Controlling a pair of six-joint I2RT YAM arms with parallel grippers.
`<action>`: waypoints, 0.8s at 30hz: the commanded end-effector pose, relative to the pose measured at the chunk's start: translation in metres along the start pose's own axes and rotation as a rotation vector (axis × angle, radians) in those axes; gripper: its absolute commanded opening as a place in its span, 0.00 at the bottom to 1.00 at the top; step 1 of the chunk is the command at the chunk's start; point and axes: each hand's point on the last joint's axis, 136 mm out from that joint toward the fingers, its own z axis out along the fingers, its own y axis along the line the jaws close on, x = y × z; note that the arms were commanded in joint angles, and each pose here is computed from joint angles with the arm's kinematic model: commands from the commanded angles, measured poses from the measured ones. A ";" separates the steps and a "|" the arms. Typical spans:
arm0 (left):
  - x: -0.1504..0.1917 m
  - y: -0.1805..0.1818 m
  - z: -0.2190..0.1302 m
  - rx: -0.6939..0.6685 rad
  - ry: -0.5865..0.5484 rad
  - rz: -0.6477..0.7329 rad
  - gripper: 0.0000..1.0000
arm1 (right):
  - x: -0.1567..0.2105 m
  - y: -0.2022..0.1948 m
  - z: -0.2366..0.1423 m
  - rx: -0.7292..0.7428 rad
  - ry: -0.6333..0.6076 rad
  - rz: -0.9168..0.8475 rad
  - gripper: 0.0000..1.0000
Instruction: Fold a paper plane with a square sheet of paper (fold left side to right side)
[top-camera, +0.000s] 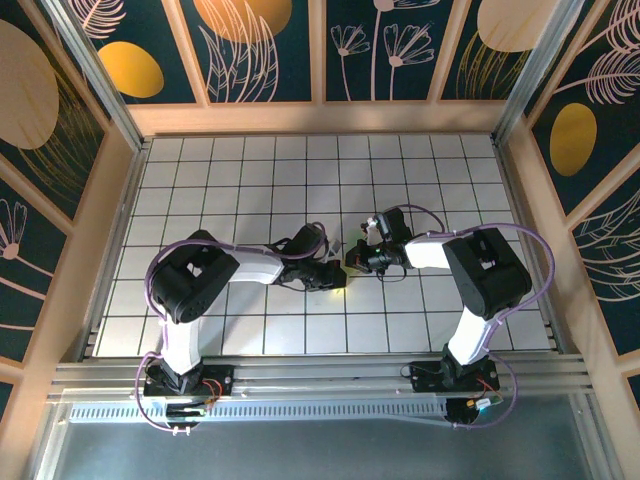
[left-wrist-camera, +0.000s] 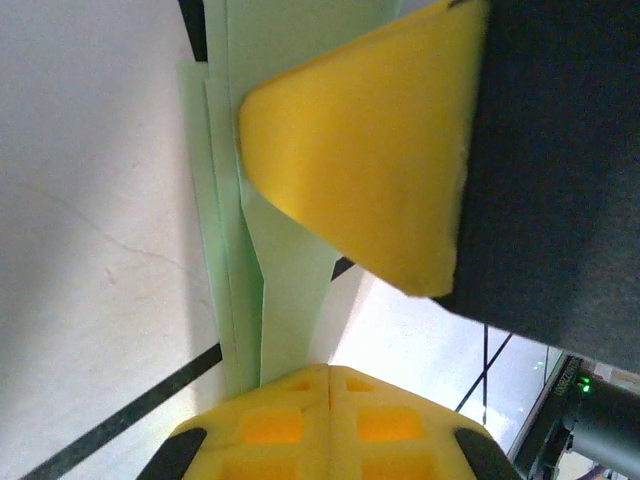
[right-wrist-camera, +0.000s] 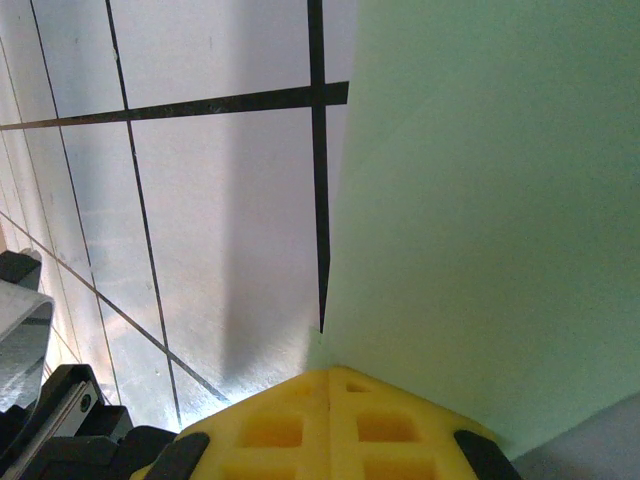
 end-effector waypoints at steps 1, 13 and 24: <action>0.044 0.020 0.001 -0.069 0.128 -0.075 0.00 | 0.026 -0.052 0.008 0.205 0.059 0.085 0.00; 0.052 0.027 -0.003 -0.088 0.135 -0.085 0.00 | 0.024 -0.051 0.008 0.208 0.060 0.084 0.00; 0.048 0.020 -0.013 -0.075 0.092 -0.069 0.00 | 0.017 -0.040 0.008 0.179 0.053 0.056 0.00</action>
